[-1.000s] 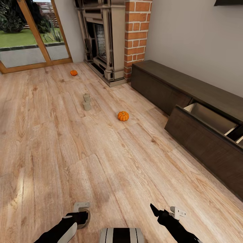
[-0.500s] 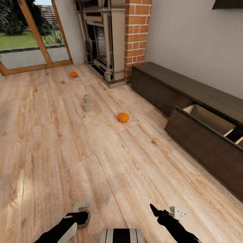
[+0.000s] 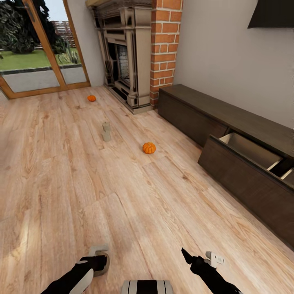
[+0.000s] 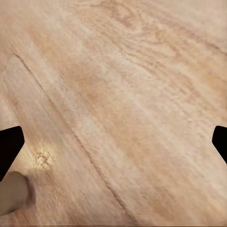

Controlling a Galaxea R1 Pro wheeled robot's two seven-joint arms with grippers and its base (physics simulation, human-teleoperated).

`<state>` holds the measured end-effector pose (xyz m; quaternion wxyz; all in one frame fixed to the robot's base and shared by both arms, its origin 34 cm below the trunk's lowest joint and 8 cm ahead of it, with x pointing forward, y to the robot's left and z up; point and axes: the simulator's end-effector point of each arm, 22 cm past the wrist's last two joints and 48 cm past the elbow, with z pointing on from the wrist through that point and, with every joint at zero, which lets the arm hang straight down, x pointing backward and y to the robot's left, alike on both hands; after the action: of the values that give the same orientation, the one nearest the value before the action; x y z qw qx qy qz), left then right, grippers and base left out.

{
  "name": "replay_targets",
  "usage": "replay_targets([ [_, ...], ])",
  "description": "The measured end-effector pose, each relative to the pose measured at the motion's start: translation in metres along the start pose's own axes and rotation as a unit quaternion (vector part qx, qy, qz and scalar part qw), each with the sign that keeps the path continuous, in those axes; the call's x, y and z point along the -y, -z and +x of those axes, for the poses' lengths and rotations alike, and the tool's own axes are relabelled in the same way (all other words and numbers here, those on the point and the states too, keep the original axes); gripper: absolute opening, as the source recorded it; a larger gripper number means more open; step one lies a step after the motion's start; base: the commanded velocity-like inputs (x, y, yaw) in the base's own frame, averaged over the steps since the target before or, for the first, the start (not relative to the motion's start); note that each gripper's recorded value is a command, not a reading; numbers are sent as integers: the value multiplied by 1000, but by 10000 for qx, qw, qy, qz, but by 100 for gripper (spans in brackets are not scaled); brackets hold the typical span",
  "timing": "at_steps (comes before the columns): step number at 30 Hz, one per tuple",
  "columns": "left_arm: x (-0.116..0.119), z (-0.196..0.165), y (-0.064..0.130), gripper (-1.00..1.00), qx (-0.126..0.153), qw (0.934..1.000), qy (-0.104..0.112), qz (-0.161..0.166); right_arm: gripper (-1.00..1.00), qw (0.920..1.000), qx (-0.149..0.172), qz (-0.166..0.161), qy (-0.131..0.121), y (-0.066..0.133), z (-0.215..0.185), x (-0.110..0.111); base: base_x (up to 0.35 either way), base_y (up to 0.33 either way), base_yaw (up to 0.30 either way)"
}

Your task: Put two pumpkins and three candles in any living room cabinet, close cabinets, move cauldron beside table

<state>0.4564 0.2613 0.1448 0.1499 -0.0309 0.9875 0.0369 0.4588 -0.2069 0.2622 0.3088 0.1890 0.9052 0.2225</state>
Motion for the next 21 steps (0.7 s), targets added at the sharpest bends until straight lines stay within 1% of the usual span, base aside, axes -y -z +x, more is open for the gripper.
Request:
replay_targets([
  [5, 1, -12, 6, -100, 111, 9999, 19, 9, 100, 9999, -93, 62, -37, 2, 10, 6, 0, 0, 0],
  [10, 1, -24, 14, -100, 204, 9998, 71, 31, 100, 9999, -50, 135, -21, 4, 7, 7, 0, 0, 0],
  [12, 7, -33, 19, -100, 251, 9996, 76, 107, 100, 9997, -51, 229, -9, 5, 7, 11, 0, 0, 0],
  [14, 13, -39, 25, -100, 190, 9996, 44, 194, 100, 9995, -42, 322, 5, 7, 6, 15, 0, 0, 0],
  [17, 21, -53, 36, -100, 187, 9993, -31, 327, 100, 9991, -8, 420, 19, 8, 3, 18, 0, 0, 0],
  [19, 18, -67, 43, -100, 293, 9990, -52, 344, 100, 9990, 34, 437, 28, 9, 0, 17, 0, 0, 0],
  [21, 16, -75, 48, -100, 352, 9987, -12, 361, 100, 9990, 67, 429, 39, 10, -3, 16, 0, 0, 0],
])
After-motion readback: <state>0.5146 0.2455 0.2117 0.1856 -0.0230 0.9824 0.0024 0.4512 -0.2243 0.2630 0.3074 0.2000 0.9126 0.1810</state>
